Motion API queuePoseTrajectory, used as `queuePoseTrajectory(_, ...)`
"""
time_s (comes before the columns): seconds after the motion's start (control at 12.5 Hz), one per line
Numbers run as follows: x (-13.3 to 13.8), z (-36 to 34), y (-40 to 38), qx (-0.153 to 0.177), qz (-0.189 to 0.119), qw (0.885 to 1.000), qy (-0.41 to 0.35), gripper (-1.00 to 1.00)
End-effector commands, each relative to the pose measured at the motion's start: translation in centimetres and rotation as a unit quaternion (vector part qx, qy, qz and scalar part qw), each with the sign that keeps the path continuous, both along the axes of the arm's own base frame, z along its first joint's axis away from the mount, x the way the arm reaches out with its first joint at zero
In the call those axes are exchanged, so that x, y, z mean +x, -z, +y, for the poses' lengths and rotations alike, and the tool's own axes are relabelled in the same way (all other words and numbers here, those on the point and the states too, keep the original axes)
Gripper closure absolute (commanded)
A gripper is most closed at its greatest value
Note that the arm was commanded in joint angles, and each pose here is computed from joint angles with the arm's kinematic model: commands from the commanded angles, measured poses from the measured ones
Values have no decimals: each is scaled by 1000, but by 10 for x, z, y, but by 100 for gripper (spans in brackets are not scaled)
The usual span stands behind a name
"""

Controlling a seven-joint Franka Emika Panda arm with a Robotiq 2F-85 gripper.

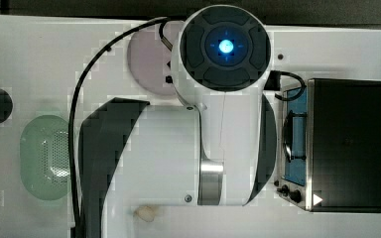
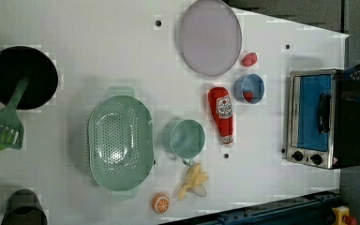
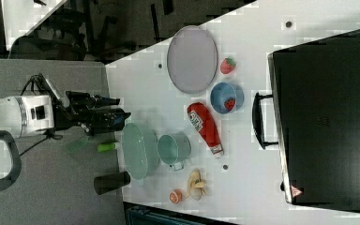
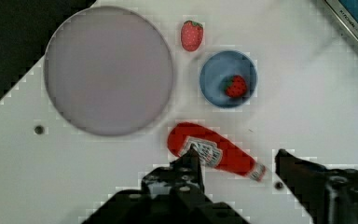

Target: Pick Ketchup from the table and place it in strainer.

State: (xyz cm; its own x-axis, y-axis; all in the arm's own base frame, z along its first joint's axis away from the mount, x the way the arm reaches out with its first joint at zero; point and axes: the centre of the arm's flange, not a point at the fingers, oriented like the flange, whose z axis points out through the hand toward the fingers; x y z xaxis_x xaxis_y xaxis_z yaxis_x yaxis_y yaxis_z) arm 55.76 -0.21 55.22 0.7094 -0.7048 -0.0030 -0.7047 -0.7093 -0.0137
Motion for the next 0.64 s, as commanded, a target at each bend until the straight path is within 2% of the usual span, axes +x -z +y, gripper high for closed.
queuePoseTrajectory(0.08, -71, -14, -40, -2, 17, 1000, 26, -58)
queuePoseTrajectory(0.24, -69, -11, -24, -2, 25, 999, 23, -99)
queuePoseTrajectory(0.4, -64, -4, 1, -3, 32, 999, -2, -100)
queuePoseTrajectory(0.64, -53, 9, 48, -2, 26, 995, -99, -100)
